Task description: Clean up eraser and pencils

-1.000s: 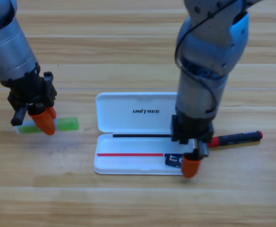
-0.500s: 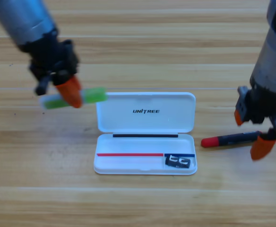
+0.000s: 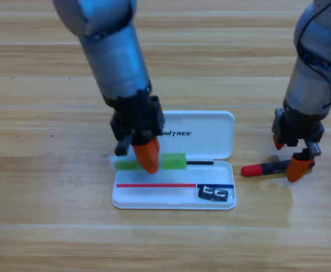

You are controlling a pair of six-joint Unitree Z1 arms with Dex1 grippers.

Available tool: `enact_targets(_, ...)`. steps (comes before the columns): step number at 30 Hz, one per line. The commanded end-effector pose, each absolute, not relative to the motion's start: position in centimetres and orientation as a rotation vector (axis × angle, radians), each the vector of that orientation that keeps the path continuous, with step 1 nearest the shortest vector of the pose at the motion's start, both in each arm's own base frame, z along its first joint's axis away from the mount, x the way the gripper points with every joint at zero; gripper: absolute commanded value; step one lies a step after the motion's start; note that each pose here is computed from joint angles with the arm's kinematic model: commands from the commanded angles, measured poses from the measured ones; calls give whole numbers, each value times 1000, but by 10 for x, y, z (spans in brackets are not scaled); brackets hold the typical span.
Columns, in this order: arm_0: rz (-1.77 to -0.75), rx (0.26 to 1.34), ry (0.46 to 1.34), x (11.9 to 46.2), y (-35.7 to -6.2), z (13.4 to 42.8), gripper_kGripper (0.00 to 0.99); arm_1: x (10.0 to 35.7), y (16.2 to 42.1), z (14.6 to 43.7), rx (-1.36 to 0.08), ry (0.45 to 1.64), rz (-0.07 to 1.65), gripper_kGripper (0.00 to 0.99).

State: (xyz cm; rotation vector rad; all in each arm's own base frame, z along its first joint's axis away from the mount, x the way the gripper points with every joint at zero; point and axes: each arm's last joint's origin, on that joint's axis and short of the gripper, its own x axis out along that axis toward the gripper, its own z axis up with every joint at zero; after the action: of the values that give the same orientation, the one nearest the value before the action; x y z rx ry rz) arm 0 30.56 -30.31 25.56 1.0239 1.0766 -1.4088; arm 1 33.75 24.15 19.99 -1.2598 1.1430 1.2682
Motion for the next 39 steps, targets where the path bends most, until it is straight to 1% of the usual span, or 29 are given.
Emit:
enact_targets(1,-1453,1028,1151,303,-326,221,0,353,240,166,-1249,1204,1285,810)
enact_targets(3,-1455,1029,1157,304,-327,218,0,354,240,165,-1250,1202,1289,756)
enact_targets(6,-1455,1033,1171,305,-328,212,0,354,241,162,-1250,1204,1299,729)
enact_targets(12,-1463,1048,1192,306,-329,200,0,350,247,157,-1252,1206,1326,727)
enact_targets(13,-1462,1047,1196,307,-329,199,0,349,248,157,-1252,1201,1334,704)
enact_targets(14,-1461,1049,1198,308,-329,198,0,349,249,157,-1251,1200,1341,574)
enact_targets(15,-1462,1052,1202,308,-329,196,0,348,250,156,-1252,1196,1351,469)
enact_targets(19,-1461,1055,1213,310,-329,192,0,346,254,153,-1259,1195,1359,81)
enact_targets(20,-1459,1055,1219,311,-329,190,0,346,254,154,-1263,1193,1357,0)
enact_targets(24,-1460,1054,1235,312,-326,185,0,344,251,167,-1283,1174,1332,0)
enact_targets(31,-1462,1054,1246,313,-324,181,0,323,239,218,-1252,1119,1274,0)
enact_targets(34,-1462,1054,1247,314,-324,181,0,311,237,235,-1252,1107,1280,0)
enact_targets(39,-1454,1042,1253,314,-323,182,0,297,238,248,-1253,1084,1291,0)
